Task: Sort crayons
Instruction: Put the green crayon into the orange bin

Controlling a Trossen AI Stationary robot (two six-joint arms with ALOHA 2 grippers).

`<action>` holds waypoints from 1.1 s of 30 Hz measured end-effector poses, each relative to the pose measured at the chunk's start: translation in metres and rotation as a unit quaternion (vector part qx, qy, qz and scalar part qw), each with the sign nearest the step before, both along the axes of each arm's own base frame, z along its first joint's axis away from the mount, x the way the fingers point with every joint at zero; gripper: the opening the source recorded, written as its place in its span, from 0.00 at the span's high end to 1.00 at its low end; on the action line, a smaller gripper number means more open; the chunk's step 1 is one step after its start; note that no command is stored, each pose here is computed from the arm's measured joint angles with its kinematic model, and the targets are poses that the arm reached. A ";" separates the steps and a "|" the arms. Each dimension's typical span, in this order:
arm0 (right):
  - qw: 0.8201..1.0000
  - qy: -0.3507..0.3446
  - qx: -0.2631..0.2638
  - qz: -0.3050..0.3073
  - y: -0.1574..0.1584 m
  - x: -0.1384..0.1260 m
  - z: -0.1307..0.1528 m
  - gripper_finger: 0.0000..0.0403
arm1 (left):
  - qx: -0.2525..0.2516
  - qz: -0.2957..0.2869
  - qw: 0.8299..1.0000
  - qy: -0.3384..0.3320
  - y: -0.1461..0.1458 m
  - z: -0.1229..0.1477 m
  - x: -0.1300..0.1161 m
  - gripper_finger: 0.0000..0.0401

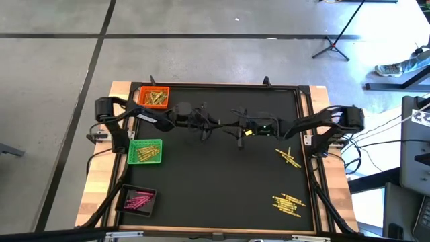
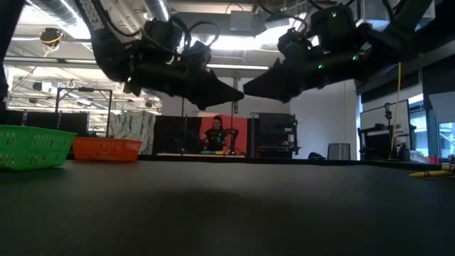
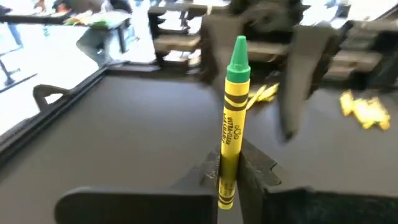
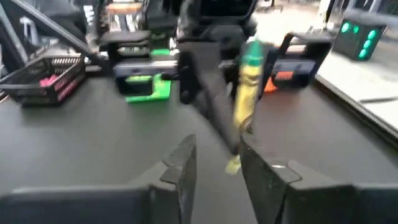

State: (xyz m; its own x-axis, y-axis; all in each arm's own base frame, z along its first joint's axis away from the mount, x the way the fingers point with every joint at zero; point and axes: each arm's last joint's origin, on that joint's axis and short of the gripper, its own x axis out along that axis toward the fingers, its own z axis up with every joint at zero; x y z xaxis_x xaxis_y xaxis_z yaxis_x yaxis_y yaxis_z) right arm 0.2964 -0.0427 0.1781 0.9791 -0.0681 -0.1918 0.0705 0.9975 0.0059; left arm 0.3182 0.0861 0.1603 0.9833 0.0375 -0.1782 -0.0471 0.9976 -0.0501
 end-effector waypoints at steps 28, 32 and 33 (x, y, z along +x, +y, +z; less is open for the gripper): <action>0.979 0.192 0.037 -0.056 0.001 -0.023 -0.020 0.67 | 0.024 0.484 0.786 0.383 0.088 0.038 -0.158 0.96; 0.980 0.189 0.037 -0.056 0.001 -0.023 -0.020 0.67 | -0.003 0.505 0.766 0.398 0.102 0.032 -0.172 0.96; 0.980 0.187 0.037 -0.056 0.001 -0.022 -0.020 0.67 | -0.012 0.504 0.763 0.404 0.105 0.029 -0.175 0.96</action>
